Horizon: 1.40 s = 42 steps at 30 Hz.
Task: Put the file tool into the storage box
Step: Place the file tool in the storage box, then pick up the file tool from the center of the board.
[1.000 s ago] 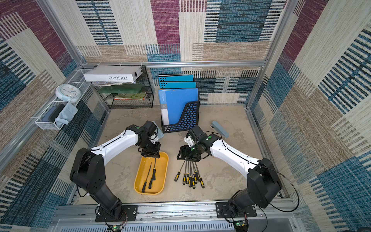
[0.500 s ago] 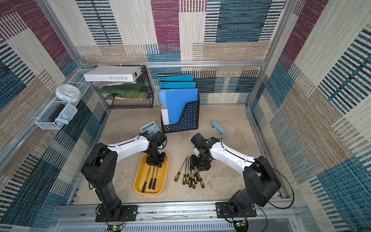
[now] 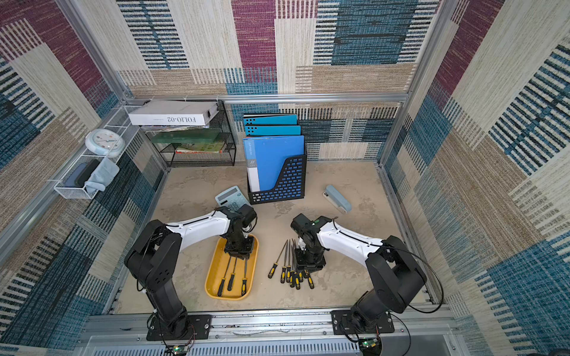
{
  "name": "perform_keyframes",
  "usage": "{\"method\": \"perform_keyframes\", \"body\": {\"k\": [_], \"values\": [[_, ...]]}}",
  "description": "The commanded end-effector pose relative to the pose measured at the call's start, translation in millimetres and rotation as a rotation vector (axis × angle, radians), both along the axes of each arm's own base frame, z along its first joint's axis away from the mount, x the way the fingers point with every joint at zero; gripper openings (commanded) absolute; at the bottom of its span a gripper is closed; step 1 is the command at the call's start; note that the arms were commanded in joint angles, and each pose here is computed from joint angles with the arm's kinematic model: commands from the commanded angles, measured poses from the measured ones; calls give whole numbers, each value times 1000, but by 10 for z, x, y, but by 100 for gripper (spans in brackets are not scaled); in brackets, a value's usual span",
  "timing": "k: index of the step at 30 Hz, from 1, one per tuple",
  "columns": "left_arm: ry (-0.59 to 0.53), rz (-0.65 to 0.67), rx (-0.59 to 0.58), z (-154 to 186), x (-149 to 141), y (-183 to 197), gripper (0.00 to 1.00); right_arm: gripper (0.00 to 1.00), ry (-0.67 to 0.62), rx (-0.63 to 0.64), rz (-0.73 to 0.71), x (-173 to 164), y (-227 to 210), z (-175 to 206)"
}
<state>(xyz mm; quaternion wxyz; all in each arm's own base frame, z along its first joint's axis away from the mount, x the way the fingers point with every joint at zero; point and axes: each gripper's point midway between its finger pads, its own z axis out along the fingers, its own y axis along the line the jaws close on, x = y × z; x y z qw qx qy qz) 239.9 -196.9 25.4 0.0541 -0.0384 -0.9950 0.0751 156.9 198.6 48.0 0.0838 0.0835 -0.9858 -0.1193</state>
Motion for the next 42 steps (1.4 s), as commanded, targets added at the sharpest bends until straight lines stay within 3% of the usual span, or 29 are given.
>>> {"method": "perform_keyframes", "body": {"k": [1,22,32,37,42], "values": [[11,10,-18,92,-53,-4,25,46,-6,-23,13,10,-27,-66],[-115,8,-109,905,142,-140,27,22,-40,-106,95,121,-95,-205],[-142,-1,-134,1091,196,-177,27,16,-93,-86,101,181,-74,86],[-139,13,-249,1315,181,-355,33,16,-160,24,85,232,72,450],[-142,94,-483,1652,269,-734,39,15,-232,184,67,306,334,793]]}}
